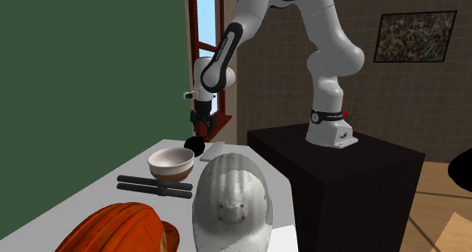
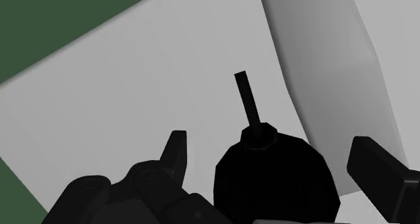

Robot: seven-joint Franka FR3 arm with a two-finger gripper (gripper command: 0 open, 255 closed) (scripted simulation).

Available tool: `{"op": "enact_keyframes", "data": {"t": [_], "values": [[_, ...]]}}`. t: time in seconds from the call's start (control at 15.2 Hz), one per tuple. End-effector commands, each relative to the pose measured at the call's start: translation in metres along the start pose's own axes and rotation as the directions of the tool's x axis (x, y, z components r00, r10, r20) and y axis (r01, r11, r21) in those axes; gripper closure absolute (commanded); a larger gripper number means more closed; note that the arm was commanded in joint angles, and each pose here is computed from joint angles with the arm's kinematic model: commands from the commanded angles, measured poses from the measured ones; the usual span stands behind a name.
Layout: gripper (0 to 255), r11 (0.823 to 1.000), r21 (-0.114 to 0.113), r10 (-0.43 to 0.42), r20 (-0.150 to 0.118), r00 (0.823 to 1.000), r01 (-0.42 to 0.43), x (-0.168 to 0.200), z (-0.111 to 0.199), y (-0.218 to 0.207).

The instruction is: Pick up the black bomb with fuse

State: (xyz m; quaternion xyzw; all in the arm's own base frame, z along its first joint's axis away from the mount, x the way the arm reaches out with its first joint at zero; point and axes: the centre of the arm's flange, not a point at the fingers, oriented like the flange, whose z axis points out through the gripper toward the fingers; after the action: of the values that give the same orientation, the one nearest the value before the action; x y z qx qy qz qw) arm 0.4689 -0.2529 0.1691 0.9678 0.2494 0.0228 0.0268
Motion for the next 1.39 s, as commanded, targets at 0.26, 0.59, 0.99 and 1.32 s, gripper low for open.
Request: {"op": "enact_keyframes", "data": {"t": [0.26,0.59,0.99,1.32], "values": [[0,1.0,0.0,0.0,0.0,1.0,0.0,-0.002,0.025,-0.001],[255,1.0,0.0,0.0,0.0,1.0,0.0,-0.002,0.025,-0.001],[255,1.0,0.0,0.0,0.0,1.0,0.0,-0.002,0.02,0.0],[255,1.0,0.0,0.0,0.0,1.0,0.0,-0.001,-0.006,0.001]]}}
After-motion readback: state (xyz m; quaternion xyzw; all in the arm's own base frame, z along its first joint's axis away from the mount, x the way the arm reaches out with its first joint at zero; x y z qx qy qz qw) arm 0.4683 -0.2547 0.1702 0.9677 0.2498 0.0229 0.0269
